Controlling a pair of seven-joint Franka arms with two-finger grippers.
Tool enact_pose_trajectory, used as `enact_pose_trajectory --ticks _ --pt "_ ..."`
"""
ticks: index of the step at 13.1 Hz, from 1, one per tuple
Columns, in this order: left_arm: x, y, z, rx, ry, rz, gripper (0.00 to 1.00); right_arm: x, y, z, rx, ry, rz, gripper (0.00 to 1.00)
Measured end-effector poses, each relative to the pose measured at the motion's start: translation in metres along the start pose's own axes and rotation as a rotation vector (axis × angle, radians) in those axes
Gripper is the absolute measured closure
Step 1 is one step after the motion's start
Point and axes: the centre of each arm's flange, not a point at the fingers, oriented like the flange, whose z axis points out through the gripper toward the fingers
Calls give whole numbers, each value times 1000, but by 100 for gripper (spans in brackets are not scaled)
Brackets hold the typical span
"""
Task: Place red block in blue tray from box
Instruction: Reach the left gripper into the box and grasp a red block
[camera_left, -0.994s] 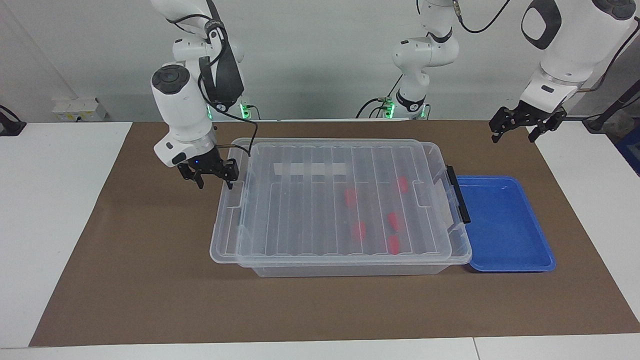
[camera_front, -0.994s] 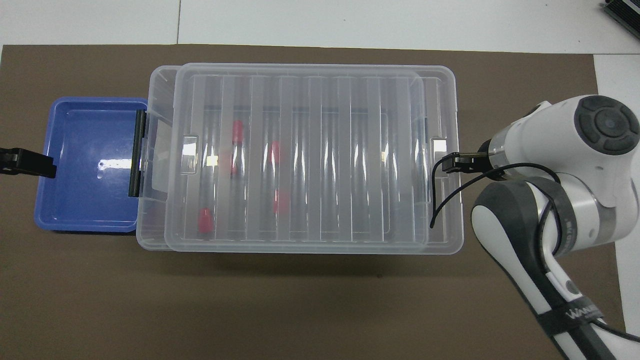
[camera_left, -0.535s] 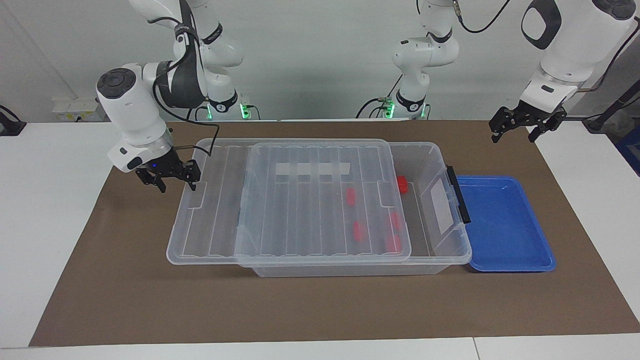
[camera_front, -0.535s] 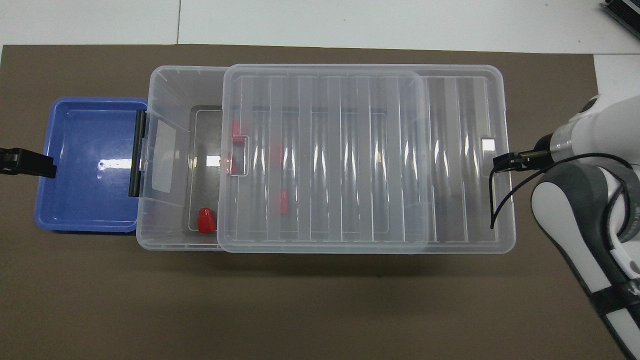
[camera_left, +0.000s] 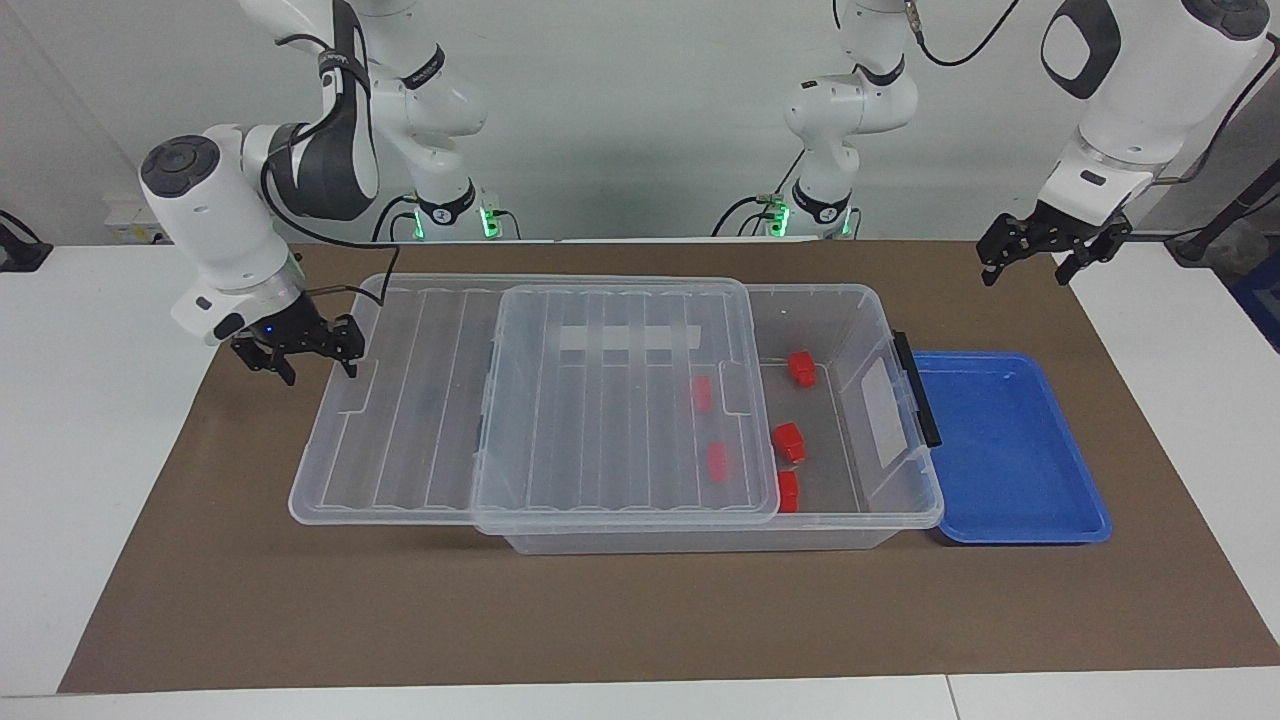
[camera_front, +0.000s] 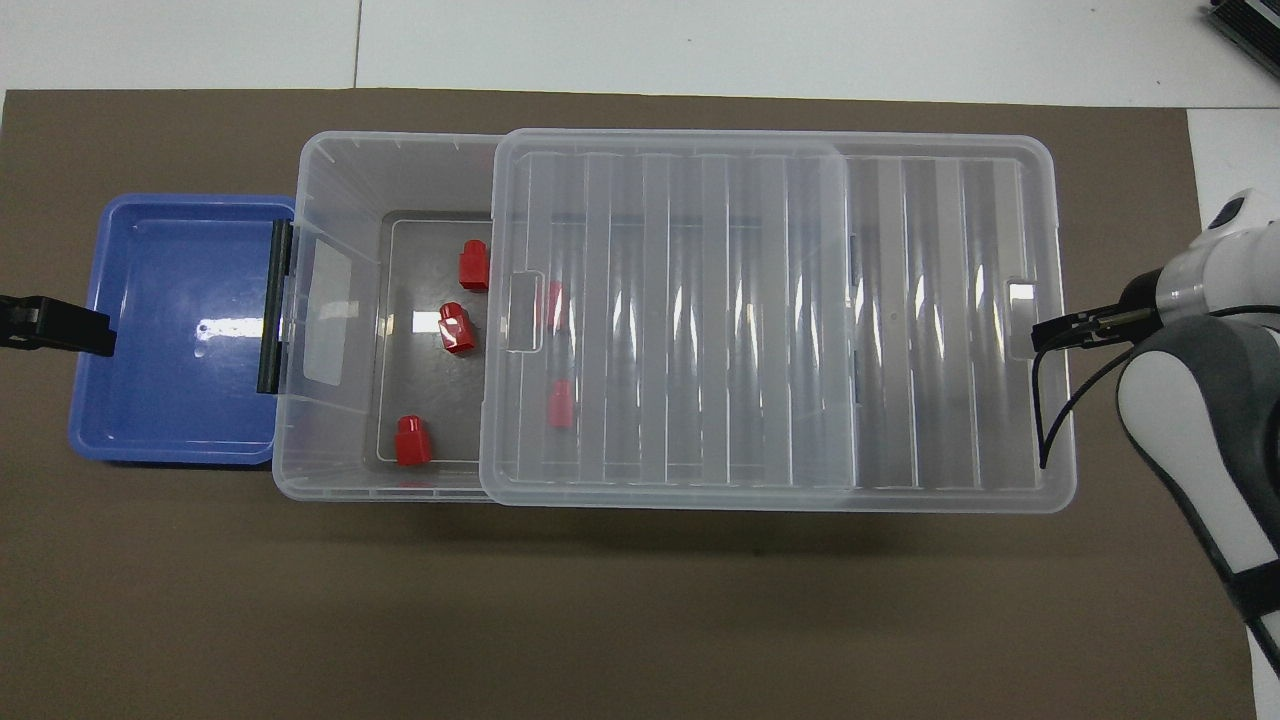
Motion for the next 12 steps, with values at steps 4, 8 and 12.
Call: enact_pose_trajectory --ticks 4,8,12 --pt "3 26 -7 -6 30 -9 0 -1 4 0 0 0 -32 15" --pt "21 107 -17 -80 158 -262 0 -5 19 0 -1 0 -54 15" --pt "49 174 35 -110 166 -280 0 -5 22 0 -1 0 -55 15"
